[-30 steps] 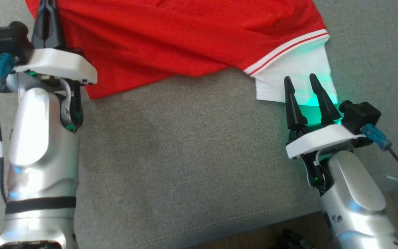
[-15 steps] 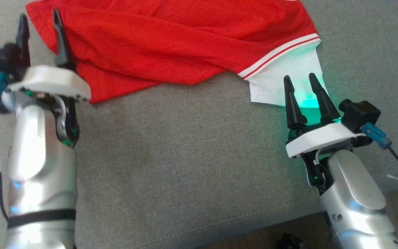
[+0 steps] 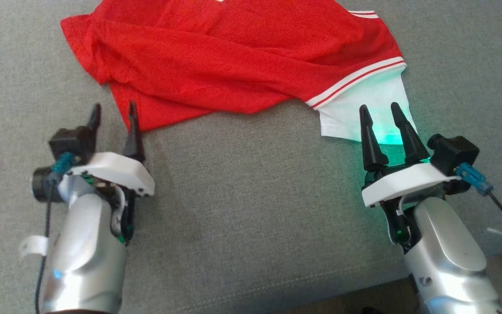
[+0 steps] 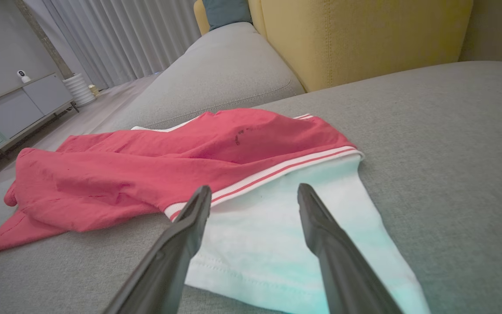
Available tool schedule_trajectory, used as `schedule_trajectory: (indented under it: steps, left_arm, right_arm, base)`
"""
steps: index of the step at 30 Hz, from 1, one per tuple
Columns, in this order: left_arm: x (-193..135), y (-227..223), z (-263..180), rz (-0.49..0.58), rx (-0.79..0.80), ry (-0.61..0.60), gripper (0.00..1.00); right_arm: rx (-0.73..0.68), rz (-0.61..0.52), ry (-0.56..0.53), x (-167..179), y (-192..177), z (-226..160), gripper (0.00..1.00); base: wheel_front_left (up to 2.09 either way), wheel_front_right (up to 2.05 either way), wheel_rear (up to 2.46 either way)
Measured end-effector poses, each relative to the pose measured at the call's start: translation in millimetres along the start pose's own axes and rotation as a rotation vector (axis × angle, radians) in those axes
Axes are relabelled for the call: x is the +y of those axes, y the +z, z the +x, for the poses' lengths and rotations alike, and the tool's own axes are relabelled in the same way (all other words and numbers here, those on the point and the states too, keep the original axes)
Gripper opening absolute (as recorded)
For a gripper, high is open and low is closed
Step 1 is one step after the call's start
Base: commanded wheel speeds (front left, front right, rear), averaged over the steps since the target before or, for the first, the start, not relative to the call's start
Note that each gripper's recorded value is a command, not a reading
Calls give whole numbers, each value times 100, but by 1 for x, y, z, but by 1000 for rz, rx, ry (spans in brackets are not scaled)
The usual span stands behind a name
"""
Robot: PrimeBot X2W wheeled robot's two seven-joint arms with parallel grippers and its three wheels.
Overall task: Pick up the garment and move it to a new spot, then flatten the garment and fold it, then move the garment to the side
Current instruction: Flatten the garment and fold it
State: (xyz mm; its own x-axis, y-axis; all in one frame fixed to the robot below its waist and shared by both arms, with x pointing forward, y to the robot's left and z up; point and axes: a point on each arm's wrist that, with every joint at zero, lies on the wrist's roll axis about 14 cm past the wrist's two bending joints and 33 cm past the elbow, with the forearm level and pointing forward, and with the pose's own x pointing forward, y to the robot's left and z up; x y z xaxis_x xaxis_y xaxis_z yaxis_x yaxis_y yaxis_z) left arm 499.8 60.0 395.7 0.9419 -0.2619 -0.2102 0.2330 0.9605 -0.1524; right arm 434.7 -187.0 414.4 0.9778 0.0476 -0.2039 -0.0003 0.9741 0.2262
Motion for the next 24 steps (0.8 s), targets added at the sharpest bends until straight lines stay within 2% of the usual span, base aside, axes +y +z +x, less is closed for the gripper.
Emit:
schedule_trajectory:
  steps: [5, 24]
  left_arm:
    - [-8, -27, -5, 15, 90, -21, 100]
    - [-23, -24, 12, 71, 94, -73, 100]
  right_arm:
    - [-1, -3, -3, -1, 1, -2, 100]
    - [9, 3, -21, -8, -3, -4, 100]
  base:
    - [0, 0, 0]
    - [0, 0, 0]
